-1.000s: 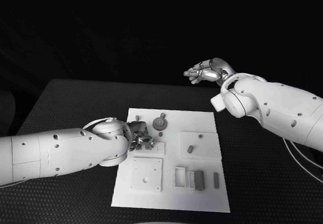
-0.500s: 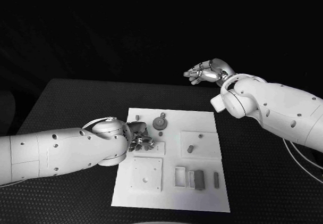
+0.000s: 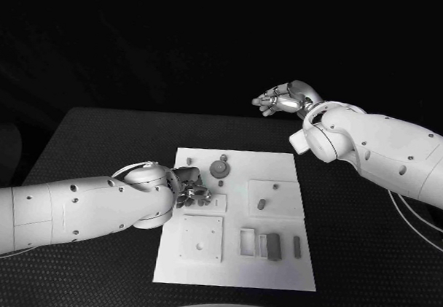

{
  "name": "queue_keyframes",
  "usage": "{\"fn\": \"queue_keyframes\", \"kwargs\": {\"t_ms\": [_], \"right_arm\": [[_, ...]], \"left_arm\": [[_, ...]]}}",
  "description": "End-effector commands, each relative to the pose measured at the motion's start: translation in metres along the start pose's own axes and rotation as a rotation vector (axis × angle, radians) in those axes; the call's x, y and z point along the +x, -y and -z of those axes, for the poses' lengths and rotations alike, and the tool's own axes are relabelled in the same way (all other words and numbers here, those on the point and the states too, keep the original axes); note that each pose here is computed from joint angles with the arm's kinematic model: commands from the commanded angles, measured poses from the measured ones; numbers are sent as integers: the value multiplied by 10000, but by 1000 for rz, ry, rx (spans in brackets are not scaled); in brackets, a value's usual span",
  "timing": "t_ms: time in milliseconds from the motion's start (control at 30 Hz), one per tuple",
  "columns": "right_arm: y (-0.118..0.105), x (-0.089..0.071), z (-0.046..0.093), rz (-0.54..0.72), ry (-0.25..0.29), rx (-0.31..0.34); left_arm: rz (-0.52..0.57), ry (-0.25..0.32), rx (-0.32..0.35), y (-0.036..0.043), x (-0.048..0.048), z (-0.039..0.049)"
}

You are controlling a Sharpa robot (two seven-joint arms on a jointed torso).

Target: Assemble the parts on the task board

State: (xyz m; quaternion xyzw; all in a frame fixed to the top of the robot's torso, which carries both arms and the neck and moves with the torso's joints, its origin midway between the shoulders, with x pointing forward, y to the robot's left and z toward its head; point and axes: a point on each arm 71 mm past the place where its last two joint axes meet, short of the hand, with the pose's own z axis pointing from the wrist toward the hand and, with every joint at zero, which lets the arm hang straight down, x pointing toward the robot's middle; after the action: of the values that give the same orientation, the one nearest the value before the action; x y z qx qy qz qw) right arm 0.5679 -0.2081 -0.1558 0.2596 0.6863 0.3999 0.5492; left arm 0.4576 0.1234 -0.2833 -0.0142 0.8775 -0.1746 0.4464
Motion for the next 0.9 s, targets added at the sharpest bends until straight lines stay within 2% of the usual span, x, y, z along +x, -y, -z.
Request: {"fn": "queue_keyframes", "kwargs": {"t_ms": [33, 333, 467, 900], "right_arm": [[-6, 14, 1, 0, -14, -7], [-3, 12, 2, 0, -14, -7], [0, 7, 4, 0, -12, -6], [0, 7, 4, 0, -13, -6]], "left_arm": [[-12, -46, -43, -75, 95, -1], [-15, -54, -47, -96, 105, 16], [10, -22, -50, -94, 87, 21], [26, -39, -52, -73, 112, 27]]}}
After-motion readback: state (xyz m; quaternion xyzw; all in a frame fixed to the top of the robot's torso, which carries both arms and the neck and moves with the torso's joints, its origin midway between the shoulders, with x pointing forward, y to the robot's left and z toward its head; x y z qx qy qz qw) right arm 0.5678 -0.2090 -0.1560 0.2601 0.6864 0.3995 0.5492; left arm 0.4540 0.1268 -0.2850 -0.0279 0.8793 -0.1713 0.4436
